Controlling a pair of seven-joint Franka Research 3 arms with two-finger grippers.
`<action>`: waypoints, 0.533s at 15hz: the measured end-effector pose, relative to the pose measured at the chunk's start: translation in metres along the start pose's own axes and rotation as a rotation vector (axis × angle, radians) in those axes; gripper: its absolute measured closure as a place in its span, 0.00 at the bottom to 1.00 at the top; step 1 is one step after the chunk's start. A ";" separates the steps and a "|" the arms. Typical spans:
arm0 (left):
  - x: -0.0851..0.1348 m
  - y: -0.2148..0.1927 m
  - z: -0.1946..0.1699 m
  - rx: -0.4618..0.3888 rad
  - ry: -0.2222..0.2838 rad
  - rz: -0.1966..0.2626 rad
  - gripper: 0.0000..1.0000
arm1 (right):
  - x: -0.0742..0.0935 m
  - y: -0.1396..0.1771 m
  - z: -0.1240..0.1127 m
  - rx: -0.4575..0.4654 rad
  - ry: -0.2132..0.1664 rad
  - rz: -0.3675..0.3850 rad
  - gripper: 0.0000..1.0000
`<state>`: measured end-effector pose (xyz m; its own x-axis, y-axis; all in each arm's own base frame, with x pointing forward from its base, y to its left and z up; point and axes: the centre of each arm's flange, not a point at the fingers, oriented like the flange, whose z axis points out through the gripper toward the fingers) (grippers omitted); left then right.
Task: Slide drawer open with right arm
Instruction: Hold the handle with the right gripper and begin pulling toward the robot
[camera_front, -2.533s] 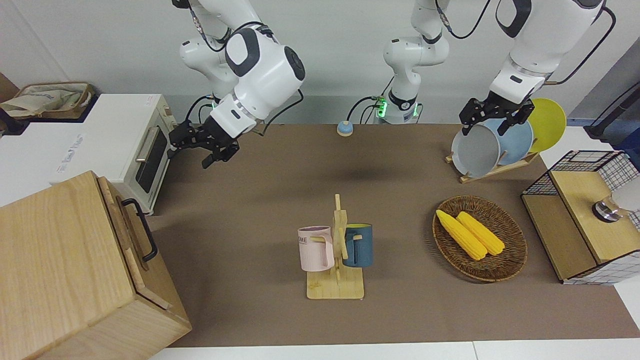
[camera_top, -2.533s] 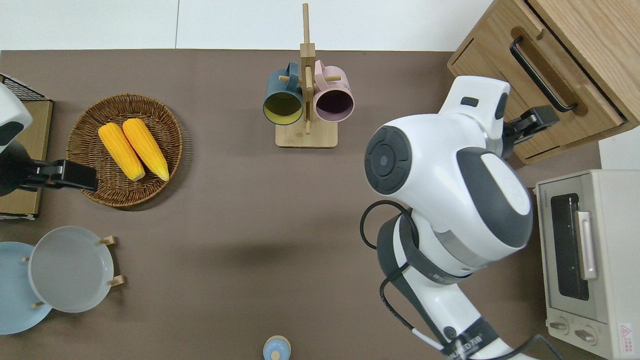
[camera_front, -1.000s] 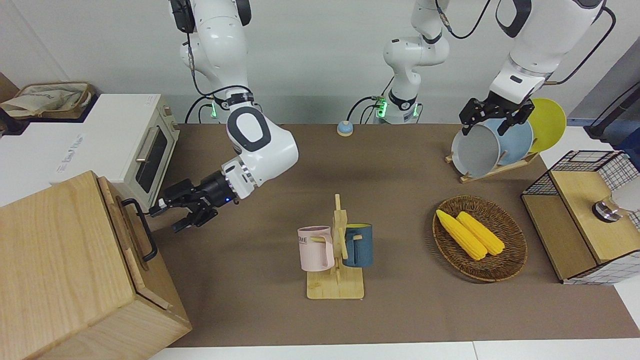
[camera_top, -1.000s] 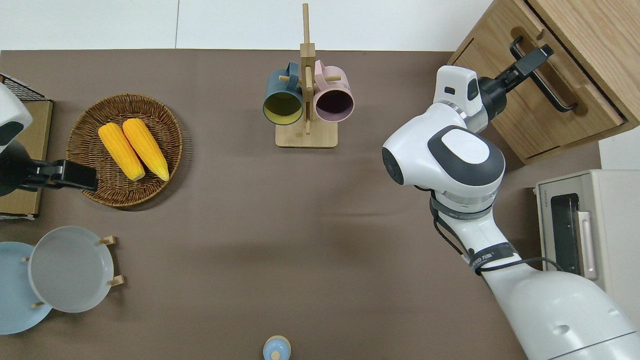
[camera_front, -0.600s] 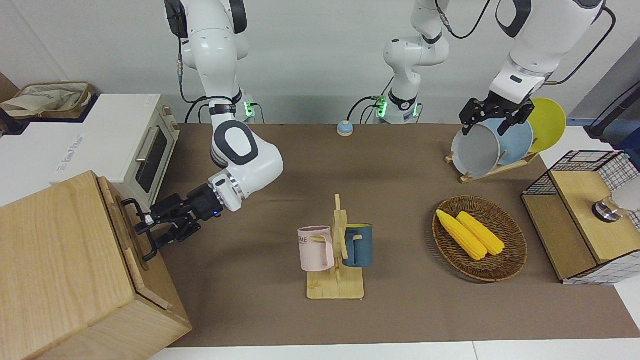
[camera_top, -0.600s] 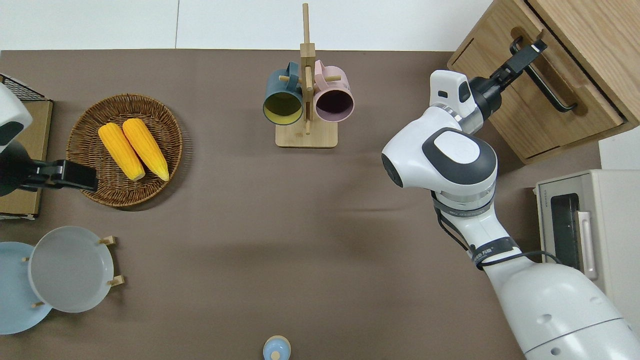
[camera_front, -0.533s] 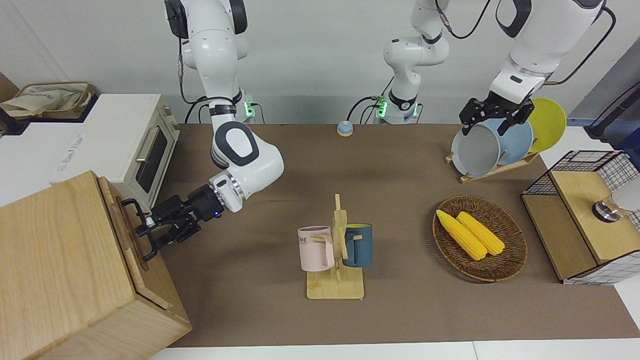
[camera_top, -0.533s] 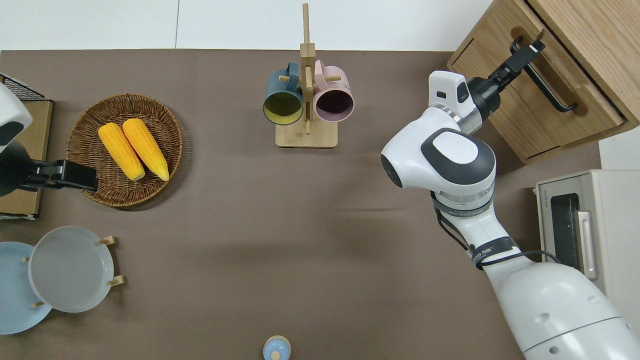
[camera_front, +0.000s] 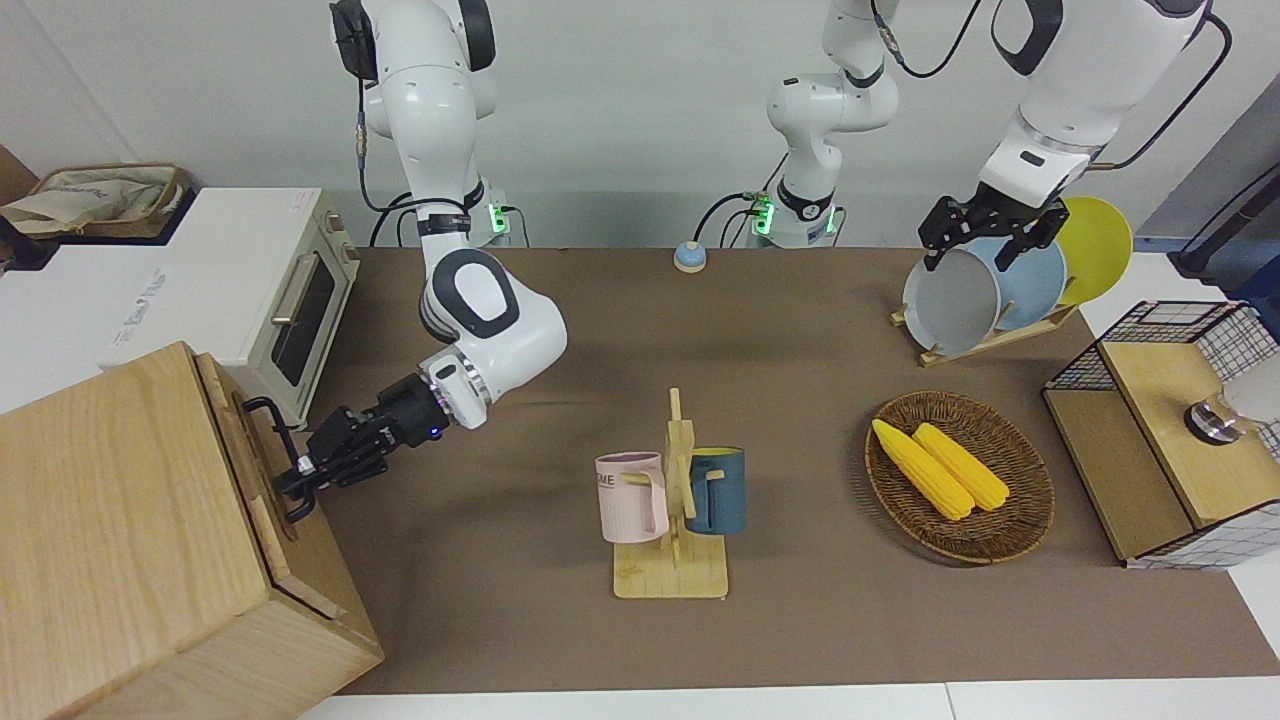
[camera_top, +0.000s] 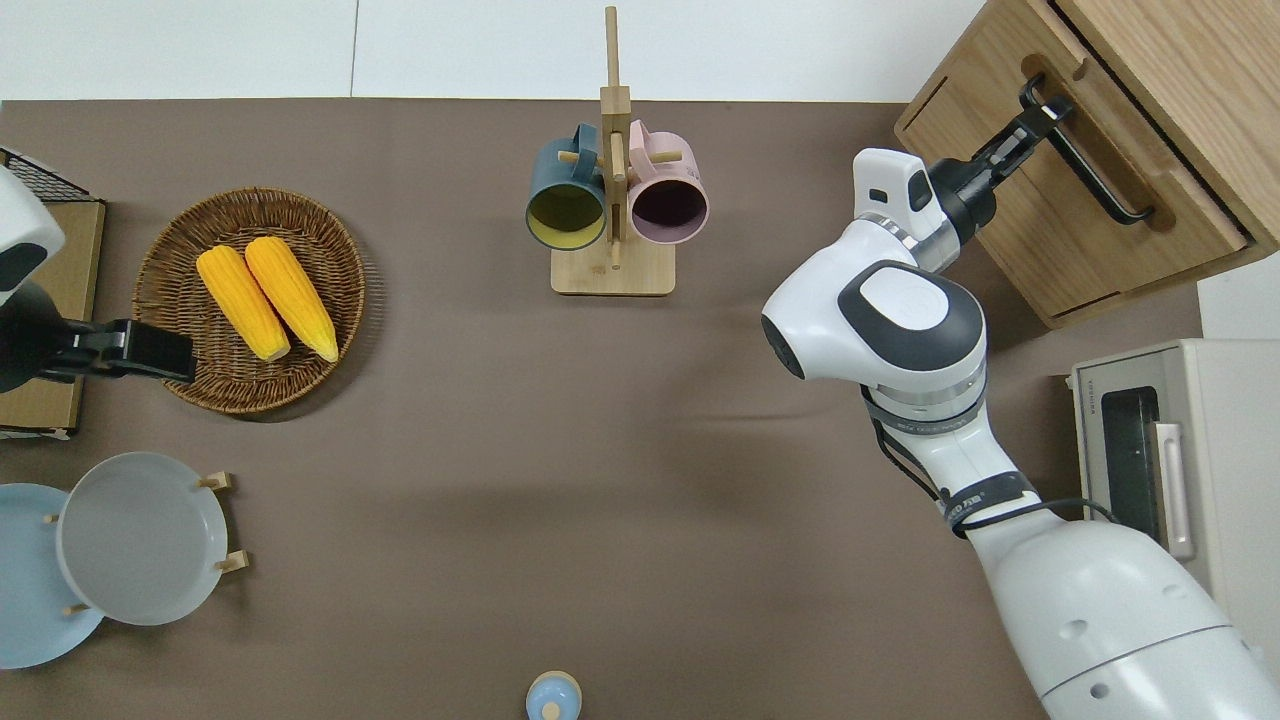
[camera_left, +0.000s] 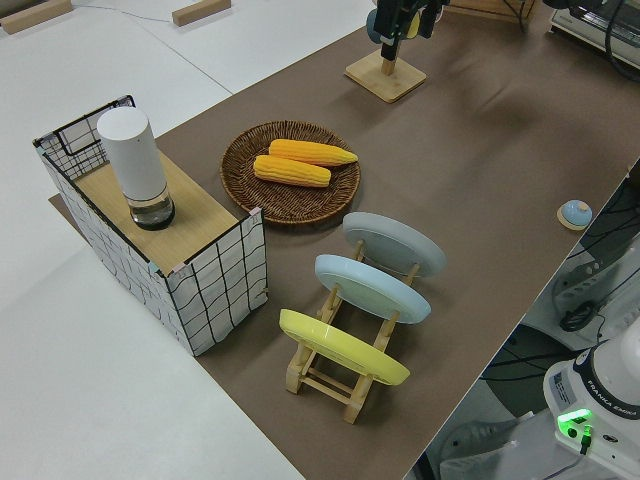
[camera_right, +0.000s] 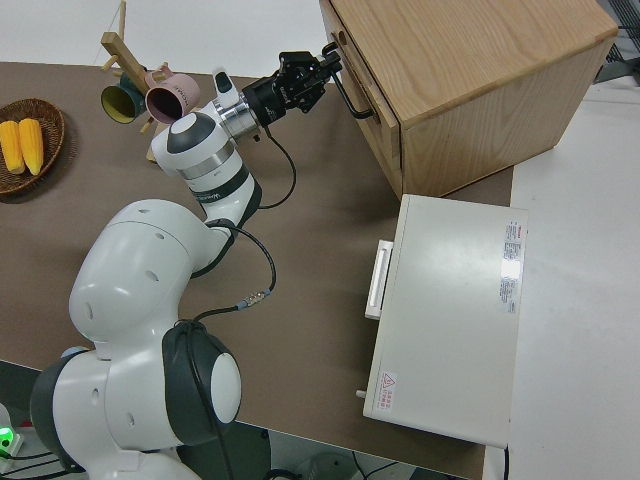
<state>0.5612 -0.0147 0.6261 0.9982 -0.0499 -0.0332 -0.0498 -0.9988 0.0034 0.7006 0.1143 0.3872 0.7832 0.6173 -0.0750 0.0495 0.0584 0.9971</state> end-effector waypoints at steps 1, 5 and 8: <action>0.000 0.000 0.000 0.000 0.000 0.000 0.00 | 0.000 0.000 0.000 0.000 0.000 0.000 0.81; 0.000 0.000 0.000 0.000 0.000 0.000 0.00 | 0.001 0.000 -0.003 -0.002 0.000 -0.001 0.81; 0.000 0.000 0.000 0.000 0.000 0.000 0.00 | 0.004 -0.002 -0.015 -0.017 -0.015 -0.001 0.81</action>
<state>0.5612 -0.0147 0.6261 0.9982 -0.0499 -0.0332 -0.0498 -0.9988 0.0034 0.6942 0.1286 0.3849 0.7925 0.6052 -0.0758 0.0402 0.0722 0.9966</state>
